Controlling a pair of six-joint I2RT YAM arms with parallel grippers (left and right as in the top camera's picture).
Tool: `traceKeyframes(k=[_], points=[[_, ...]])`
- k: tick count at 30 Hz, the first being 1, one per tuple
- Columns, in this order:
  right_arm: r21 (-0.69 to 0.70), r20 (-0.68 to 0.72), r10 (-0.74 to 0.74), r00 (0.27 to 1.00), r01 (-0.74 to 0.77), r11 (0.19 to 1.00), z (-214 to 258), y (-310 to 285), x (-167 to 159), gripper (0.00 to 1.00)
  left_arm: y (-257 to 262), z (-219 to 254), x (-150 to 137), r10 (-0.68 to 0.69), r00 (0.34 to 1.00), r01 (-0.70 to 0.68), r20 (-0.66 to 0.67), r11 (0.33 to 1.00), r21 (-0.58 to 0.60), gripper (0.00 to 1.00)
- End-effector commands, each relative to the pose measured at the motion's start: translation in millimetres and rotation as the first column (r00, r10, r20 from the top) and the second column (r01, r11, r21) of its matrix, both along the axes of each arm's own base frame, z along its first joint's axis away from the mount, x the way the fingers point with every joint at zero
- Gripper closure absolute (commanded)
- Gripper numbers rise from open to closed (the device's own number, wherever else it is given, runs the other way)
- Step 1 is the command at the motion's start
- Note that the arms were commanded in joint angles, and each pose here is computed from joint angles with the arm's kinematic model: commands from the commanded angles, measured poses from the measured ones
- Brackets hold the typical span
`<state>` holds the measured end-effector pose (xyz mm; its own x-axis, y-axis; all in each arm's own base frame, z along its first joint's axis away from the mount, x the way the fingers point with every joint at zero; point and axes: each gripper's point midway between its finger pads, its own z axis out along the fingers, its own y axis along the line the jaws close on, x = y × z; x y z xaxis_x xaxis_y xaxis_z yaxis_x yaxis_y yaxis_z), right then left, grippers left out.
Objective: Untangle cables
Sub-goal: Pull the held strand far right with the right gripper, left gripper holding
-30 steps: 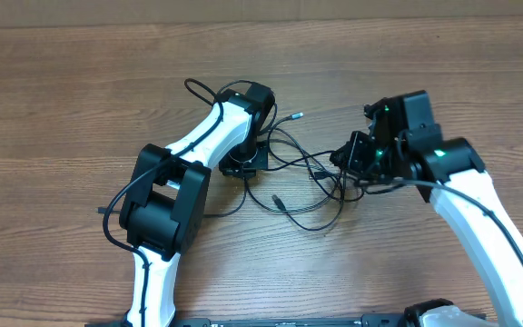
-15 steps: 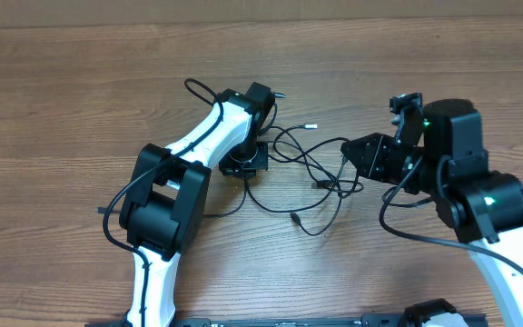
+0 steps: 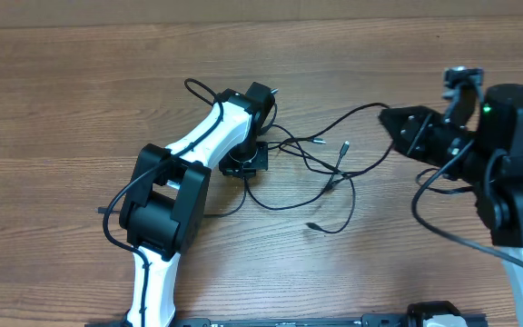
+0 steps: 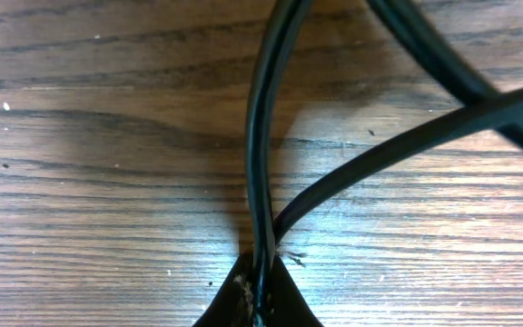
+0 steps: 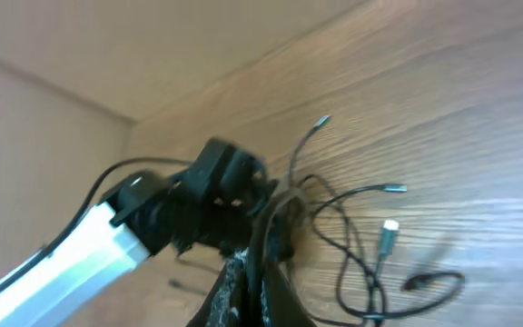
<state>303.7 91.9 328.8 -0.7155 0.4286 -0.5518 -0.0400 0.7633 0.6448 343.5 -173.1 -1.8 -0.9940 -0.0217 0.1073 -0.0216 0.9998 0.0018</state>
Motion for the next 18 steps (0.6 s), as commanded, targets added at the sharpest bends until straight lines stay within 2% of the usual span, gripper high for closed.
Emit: traceKeyframes(k=[1, 9, 18], points=[[-0.005, 0.028, -0.071, 0.997, 0.071, 0.997, 12.7, -23.2, 0.9, 0.96, 14.3, -21.0, -6.8, 0.001, 1.0, 0.001, -0.026, 0.997, 0.077, 0.96], [-0.072, -0.121, -0.146, 0.982, 0.138, 0.988, -30.5, -53.8, 13.8, 0.96, 14.3, -21.0, -6.8, 0.001, 1.0, 0.001, -0.026, 0.997, 0.077, 0.96], [-0.347, -0.335, -0.332, 0.882, 0.213, 0.914, -114.4, -104.3, 33.2, 0.96, 14.2, -21.0, -6.8, 0.001, 1.0, 0.001, -0.026, 0.997, 0.077, 0.96]])
